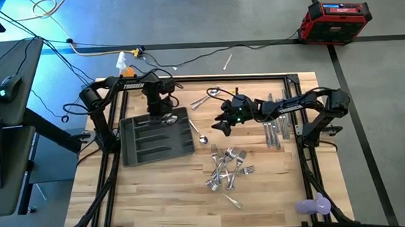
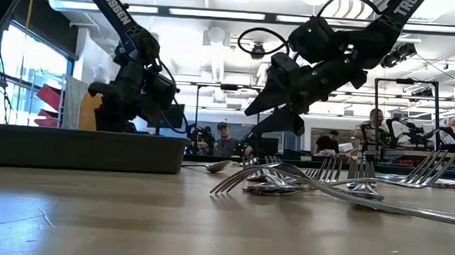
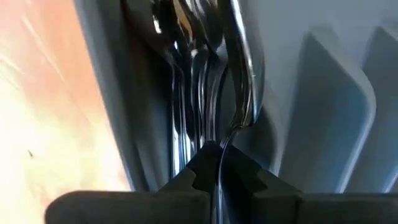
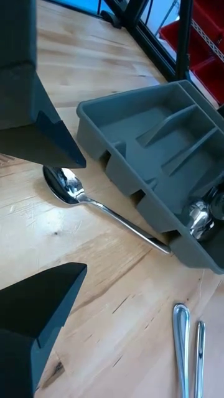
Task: Sort silverware
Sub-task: Put the silver spoon into the black silverware tray, then adjust the black silverware tray
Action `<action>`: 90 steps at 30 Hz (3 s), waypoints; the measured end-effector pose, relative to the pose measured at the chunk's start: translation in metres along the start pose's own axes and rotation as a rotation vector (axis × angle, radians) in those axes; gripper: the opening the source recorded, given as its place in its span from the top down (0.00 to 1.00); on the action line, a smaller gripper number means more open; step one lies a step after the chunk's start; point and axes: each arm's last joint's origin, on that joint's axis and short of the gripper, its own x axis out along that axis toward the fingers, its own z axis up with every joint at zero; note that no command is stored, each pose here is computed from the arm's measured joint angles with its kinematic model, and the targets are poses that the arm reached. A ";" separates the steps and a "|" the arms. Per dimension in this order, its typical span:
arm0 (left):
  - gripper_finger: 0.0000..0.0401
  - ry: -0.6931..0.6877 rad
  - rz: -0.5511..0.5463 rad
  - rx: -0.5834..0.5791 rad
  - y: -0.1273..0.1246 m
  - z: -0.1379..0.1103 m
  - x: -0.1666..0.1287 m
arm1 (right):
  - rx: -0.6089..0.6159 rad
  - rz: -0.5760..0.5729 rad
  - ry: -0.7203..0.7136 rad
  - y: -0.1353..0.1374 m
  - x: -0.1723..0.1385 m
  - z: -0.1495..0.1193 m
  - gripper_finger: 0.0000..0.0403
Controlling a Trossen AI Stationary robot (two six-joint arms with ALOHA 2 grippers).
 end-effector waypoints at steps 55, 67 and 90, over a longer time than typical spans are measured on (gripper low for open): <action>0.94 -0.181 0.103 0.206 -0.107 0.070 0.010 | -0.042 -0.007 0.008 0.003 0.001 -0.002 0.38; 0.96 -0.497 0.306 0.358 -0.131 0.092 -0.027 | -0.082 -0.012 0.001 0.005 0.001 -0.003 0.38; 0.96 -0.410 0.197 0.357 -0.141 0.081 0.018 | -0.205 -0.016 -0.049 0.028 0.006 -0.008 0.38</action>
